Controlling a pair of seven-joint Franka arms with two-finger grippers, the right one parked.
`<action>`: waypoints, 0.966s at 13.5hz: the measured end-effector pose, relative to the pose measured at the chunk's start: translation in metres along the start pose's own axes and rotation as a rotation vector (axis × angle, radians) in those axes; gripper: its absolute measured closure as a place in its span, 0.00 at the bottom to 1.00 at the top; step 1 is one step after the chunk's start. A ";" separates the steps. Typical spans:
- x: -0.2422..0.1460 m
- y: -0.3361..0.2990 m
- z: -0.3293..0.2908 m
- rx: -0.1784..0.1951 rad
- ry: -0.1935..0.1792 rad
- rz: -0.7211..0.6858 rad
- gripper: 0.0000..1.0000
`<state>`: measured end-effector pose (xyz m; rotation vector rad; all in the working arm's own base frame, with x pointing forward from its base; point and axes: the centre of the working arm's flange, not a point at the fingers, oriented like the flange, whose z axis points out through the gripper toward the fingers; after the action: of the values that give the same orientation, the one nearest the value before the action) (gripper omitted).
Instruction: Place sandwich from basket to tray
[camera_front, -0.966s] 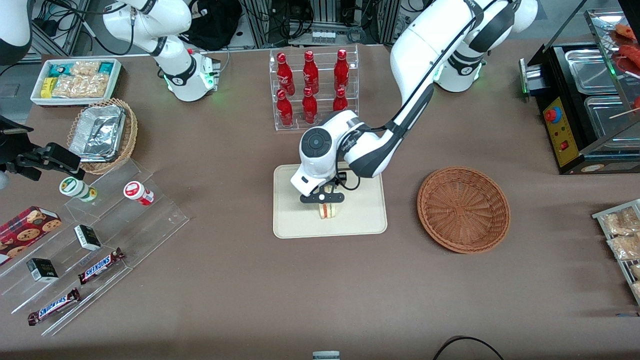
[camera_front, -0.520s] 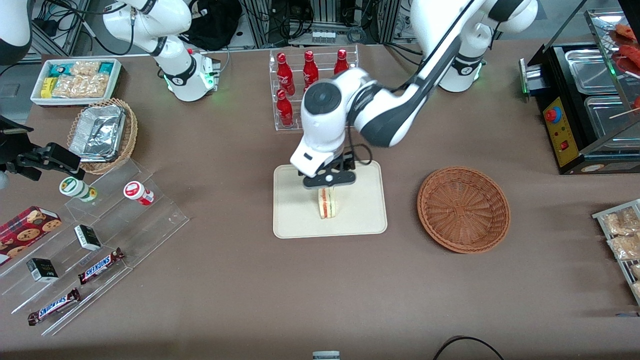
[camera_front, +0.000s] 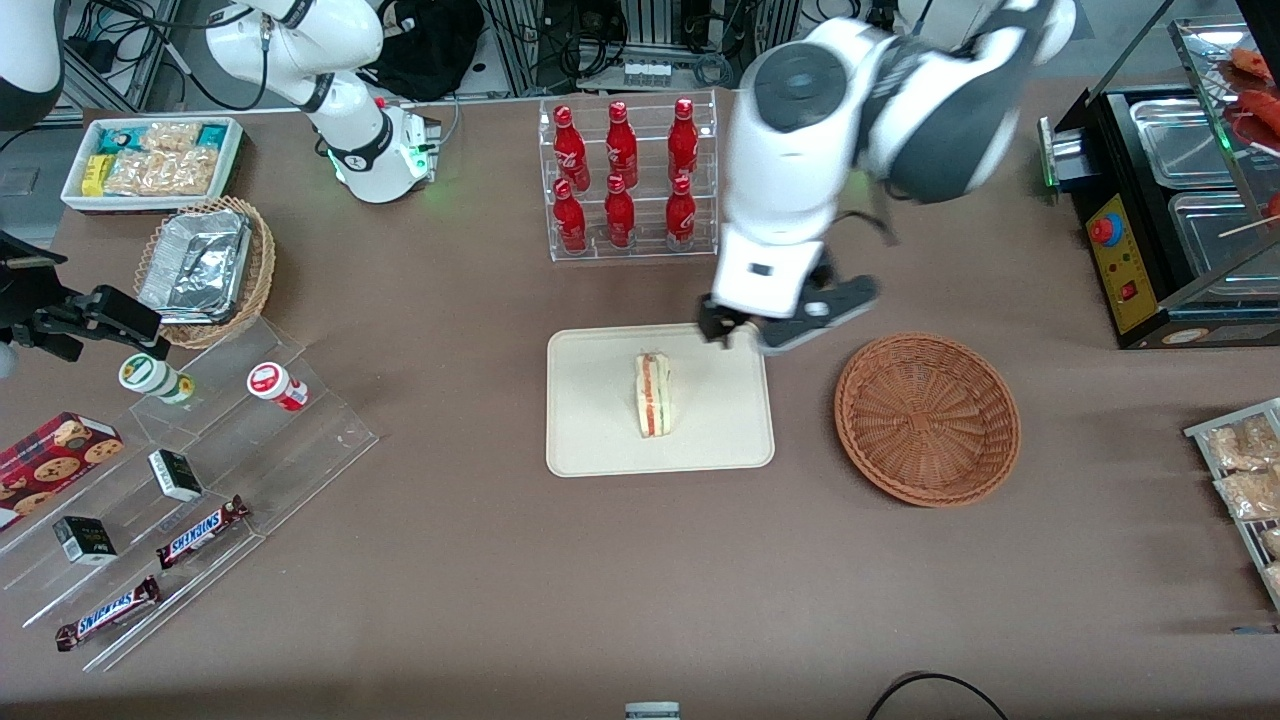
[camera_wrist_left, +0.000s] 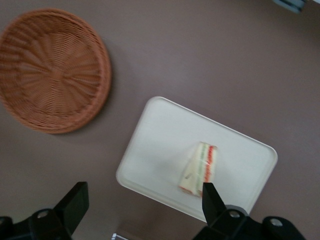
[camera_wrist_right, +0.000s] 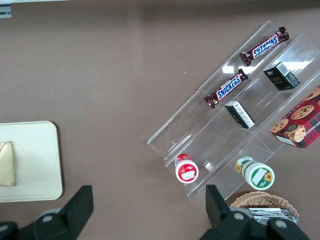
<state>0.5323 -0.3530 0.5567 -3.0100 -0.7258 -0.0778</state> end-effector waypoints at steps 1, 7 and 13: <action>0.015 -0.024 -0.009 0.021 -0.007 0.015 0.00; 0.093 -0.148 -0.037 0.058 -0.050 0.194 0.00; 0.146 -0.229 -0.041 0.063 -0.091 0.347 0.00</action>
<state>0.5559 -0.0856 0.6138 -3.0413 -0.1978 0.0926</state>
